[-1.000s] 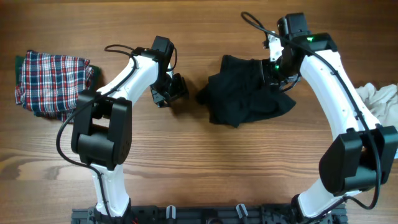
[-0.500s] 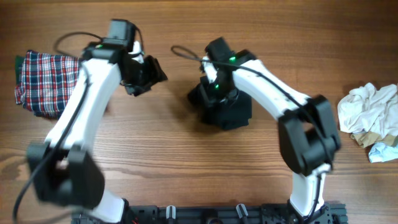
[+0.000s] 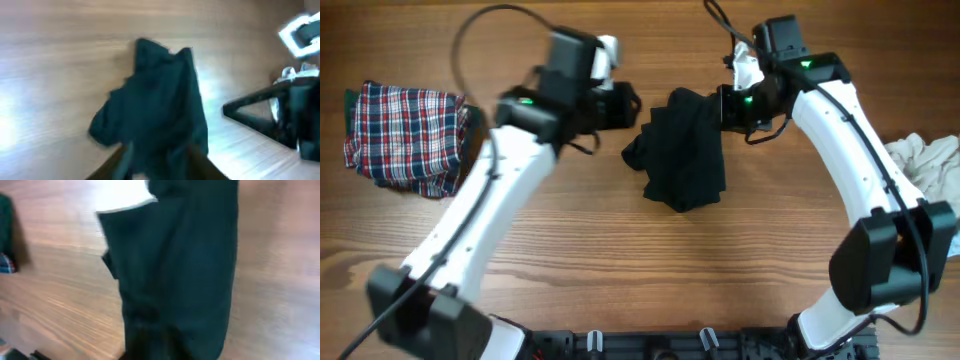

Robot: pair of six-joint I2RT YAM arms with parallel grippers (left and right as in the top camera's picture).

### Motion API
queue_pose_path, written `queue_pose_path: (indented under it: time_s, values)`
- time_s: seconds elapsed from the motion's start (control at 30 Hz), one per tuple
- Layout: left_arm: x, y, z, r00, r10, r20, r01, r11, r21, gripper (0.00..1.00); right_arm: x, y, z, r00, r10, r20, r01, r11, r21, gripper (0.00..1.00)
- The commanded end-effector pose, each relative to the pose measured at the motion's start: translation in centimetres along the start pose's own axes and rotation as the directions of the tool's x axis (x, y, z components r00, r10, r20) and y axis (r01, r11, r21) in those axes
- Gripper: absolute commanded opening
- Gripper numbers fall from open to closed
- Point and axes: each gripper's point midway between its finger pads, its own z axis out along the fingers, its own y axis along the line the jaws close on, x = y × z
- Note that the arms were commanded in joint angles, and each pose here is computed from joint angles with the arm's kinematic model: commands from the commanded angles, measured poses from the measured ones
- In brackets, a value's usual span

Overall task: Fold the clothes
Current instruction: 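Carry the black shirt left with the left gripper onto the plaid shirt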

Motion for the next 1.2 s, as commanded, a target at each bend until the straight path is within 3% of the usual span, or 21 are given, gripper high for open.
queue_pose_path:
  time_s: [0.0,0.03,0.07,0.17,0.27,0.33,0.43,0.5,0.57,0.6,0.63,0.67,0.73,0.83,0.87,0.9,1.03,1.17]
  values:
    - [1.2,0.1,6.7,0.986,0.160,-0.045,-0.161,0.986,-0.039,0.21,2.3,-1.1,3.6,0.989,0.069,-0.134,-0.068,0.998,0.011,0.04]
    - [1.9,0.6,10.3,0.984,0.161,-0.071,-0.163,0.986,-0.026,0.11,3.7,-1.4,5.0,0.974,0.128,-0.188,-0.130,0.991,0.000,0.04]
    - [2.8,0.7,12.1,0.983,0.157,-0.099,-0.158,0.987,0.003,0.08,4.6,-1.3,5.7,0.966,0.140,-0.216,-0.149,0.988,-0.028,0.04]
    - [4.3,1.9,16.5,0.980,0.151,-0.131,-0.150,0.989,0.017,0.06,6.3,-1.0,7.2,0.952,0.163,-0.260,-0.192,0.977,-0.093,0.04]
    - [5.0,4.3,20.5,0.982,0.150,-0.118,-0.156,0.987,-0.036,0.04,8.5,-2.8,9.1,0.935,0.212,-0.283,-0.233,0.971,-0.042,0.04]
    - [3.6,8.5,20.4,0.990,0.117,-0.077,-0.130,0.972,-0.197,0.04,10.3,-6.7,10.1,0.927,0.267,-0.262,-0.237,0.961,0.143,0.04]
    - [-0.4,12.7,17.7,1.000,0.026,-0.015,-0.029,0.961,-0.274,0.04,10.9,-7.6,10.1,0.928,0.267,-0.262,-0.222,0.957,0.188,0.05]
    - [-3.6,14.0,15.2,0.999,-0.010,0.036,0.019,0.961,-0.276,0.04,10.9,-7.0,10.2,0.931,0.242,-0.274,-0.208,0.967,0.148,0.04]
    - [-5.4,12.8,12.5,0.998,-0.023,0.050,0.034,0.974,-0.225,0.05,10.5,-5.1,10.0,0.949,0.126,-0.288,-0.127,0.992,0.015,0.04]
    - [-5.7,11.6,11.2,0.999,-0.026,0.043,0.034,0.980,-0.195,0.14,10.1,-4.4,9.5,0.956,0.099,-0.275,-0.108,0.994,-0.017,0.05]
    - [-5.3,10.1,9.3,0.998,-0.063,0.015,0.065,0.987,-0.149,0.51,9.6,-3.4,8.6,0.967,0.061,-0.249,-0.078,0.995,-0.061,0.08]
    - [-4.5,9.1,8.1,0.991,-0.131,-0.016,0.129,0.985,-0.116,0.66,9.1,-2.6,7.6,0.976,0.022,-0.216,-0.043,0.995,-0.092,0.14]
    - [-1.0,7.1,6.7,0.942,-0.287,-0.174,0.281,0.958,-0.057,0.87,7.4,-0.5,3.9,0.992,-0.100,-0.081,0.088,0.987,-0.135,0.54]
    - [3.2,6.0,6.9,0.869,-0.354,-0.346,0.367,0.930,-0.027,0.91,5.4,1.0,-0.8,0.977,-0.182,0.111,0.193,0.977,-0.095,0.91]
    - [4.4,5.3,7.2,0.847,-0.357,-0.393,0.392,0.920,0.009,0.93,4.7,1.3,-2.4,0.966,-0.188,0.178,0.203,0.977,-0.065,0.95]
    - [6.1,4.8,7.7,0.819,-0.360,-0.447,0.424,0.904,0.049,1.00,4.3,1.4,-3.6,0.959,-0.176,0.223,0.191,0.980,-0.048,0.97]
    - [10.2,4.3,9.7,0.748,-0.403,-0.528,0.534,0.838,0.117,1.00,4.2,1.5,-4.3,0.953,-0.172,0.248,0.187,0.982,-0.038,0.97]
    - [13.0,2.8,12.0,0.743,-0.414,-0.526,0.549,0.826,0.125,1.00,4.1,1.6,-4.4,0.953,-0.171,0.249,0.186,0.982,-0.039,0.95]
